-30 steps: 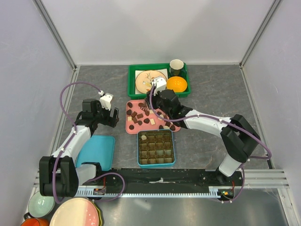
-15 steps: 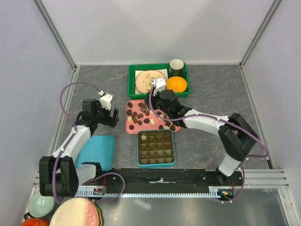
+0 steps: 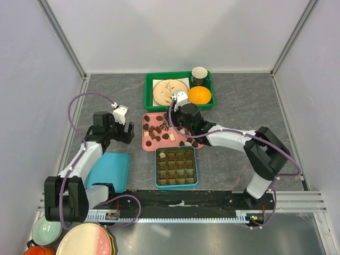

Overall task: Pack the chocolate
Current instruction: Pick up the fake chocolate from the plate.

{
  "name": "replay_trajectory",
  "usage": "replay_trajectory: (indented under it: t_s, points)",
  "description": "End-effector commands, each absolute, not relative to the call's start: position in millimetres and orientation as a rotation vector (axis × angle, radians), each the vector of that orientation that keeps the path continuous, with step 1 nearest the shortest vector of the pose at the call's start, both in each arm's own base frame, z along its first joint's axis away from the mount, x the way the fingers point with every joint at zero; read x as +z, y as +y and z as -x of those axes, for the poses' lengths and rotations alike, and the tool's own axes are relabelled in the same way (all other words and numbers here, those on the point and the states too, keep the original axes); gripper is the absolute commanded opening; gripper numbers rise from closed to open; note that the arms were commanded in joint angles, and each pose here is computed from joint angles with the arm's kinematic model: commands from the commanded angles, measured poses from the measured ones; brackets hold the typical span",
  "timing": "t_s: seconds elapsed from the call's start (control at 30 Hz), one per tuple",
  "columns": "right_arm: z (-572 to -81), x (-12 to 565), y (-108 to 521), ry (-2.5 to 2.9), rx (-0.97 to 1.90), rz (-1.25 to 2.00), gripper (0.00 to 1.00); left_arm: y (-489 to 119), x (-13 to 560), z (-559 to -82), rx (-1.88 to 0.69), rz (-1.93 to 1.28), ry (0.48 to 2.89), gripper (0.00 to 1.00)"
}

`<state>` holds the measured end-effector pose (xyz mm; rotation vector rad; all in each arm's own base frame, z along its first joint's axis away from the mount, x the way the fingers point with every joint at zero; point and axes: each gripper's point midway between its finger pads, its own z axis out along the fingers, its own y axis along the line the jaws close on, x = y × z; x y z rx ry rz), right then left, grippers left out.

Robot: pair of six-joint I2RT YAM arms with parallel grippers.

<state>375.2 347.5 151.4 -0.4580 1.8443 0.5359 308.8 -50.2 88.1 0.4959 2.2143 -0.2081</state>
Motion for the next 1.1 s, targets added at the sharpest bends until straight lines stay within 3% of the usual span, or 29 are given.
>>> replay_trajectory:
  t_s: [0.0,0.27,0.47,1.07]
  points:
    - [-372,141,342,1.871,0.503,0.469,0.51,-52,101,-315,-0.205,-0.533,2.166,0.97]
    - [-368,142,337,1.876,0.492,0.487,0.50,-52,101,-314,-0.208,-0.536,2.165,0.97]
    - [-364,150,334,1.868,0.496,0.484,0.40,-53,99,-312,-0.217,-0.533,2.171,0.97]
    - [-364,250,343,1.667,0.617,0.425,0.24,-55,103,-311,-0.229,-0.535,2.163,0.96]
